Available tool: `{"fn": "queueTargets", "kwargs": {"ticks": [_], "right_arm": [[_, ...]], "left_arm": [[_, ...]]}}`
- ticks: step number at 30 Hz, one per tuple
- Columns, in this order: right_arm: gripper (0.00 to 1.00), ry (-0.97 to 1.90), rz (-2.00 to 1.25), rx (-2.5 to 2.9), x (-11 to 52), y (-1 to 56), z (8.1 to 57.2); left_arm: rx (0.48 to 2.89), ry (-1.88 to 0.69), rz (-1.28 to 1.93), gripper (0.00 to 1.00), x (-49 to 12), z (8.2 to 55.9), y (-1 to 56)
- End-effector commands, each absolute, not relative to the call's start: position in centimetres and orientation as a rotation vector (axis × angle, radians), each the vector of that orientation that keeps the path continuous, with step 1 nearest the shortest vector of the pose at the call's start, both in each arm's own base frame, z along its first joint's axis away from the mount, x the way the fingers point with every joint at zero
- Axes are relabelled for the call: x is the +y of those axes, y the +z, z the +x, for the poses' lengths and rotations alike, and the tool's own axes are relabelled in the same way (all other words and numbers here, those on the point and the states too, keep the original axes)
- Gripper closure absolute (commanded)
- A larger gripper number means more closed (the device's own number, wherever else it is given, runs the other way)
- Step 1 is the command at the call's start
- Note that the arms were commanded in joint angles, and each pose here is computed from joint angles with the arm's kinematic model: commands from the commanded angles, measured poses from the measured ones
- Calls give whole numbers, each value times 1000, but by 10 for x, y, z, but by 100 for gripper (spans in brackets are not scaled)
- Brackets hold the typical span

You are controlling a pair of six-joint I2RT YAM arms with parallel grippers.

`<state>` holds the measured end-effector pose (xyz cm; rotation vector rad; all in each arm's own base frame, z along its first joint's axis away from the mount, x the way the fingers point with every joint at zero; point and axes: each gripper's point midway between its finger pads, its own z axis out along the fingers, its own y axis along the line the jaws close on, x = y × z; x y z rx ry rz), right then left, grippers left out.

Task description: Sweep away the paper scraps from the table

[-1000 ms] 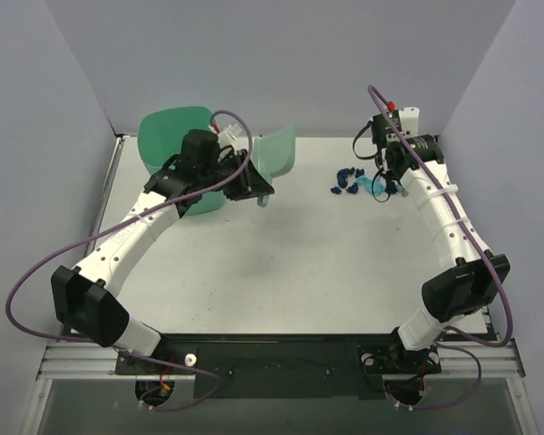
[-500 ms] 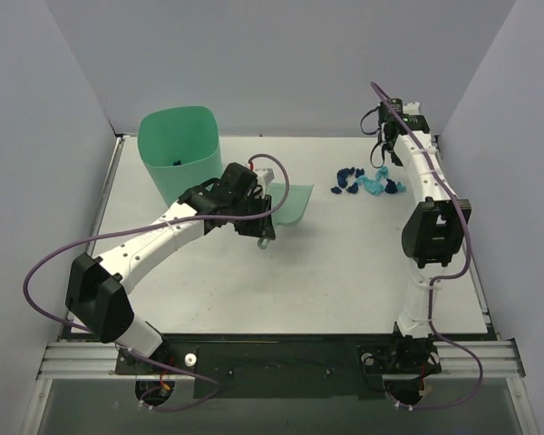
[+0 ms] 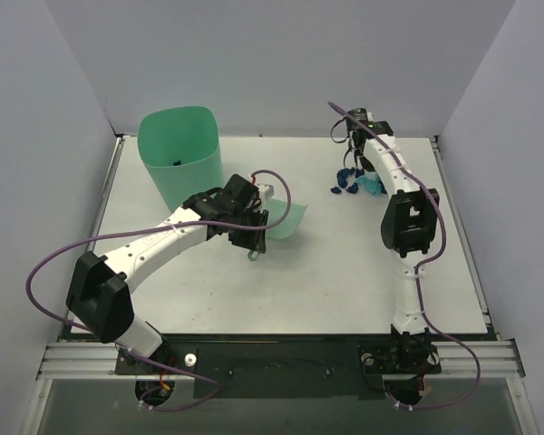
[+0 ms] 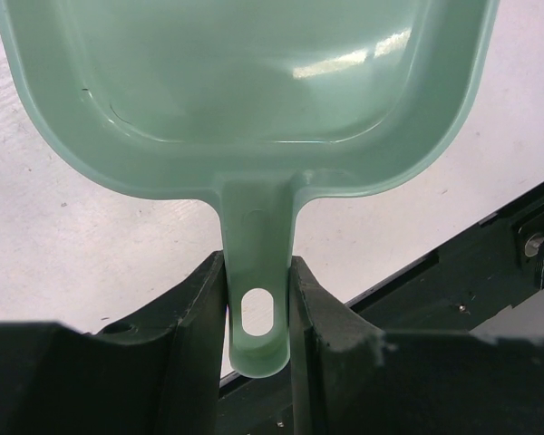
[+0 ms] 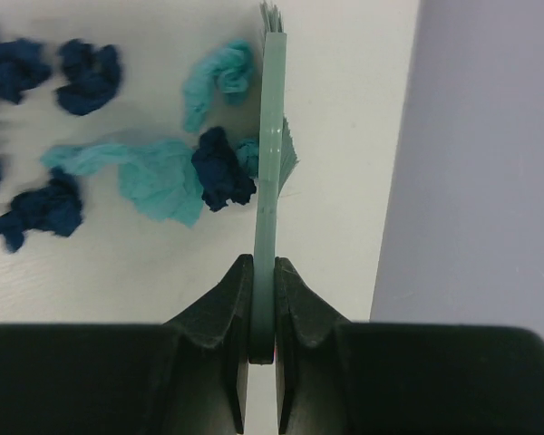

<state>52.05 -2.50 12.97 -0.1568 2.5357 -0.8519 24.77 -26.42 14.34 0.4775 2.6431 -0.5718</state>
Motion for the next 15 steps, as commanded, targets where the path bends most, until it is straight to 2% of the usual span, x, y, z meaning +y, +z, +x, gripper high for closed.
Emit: {"fn": "queueTargets", "kwargs": {"ticks": [1, 9, 15], "right_arm": [[100, -786, -379, 2548, 16, 127, 517], [100, -568, -547, 2618, 58, 113, 487], [100, -423, -644, 2615, 87, 124, 458]], "left_arm": [[2620, -576, 525, 100, -267, 248, 144], [2663, -478, 521, 100, -257, 250, 129], [2710, -369, 542, 100, -249, 252, 112]]}}
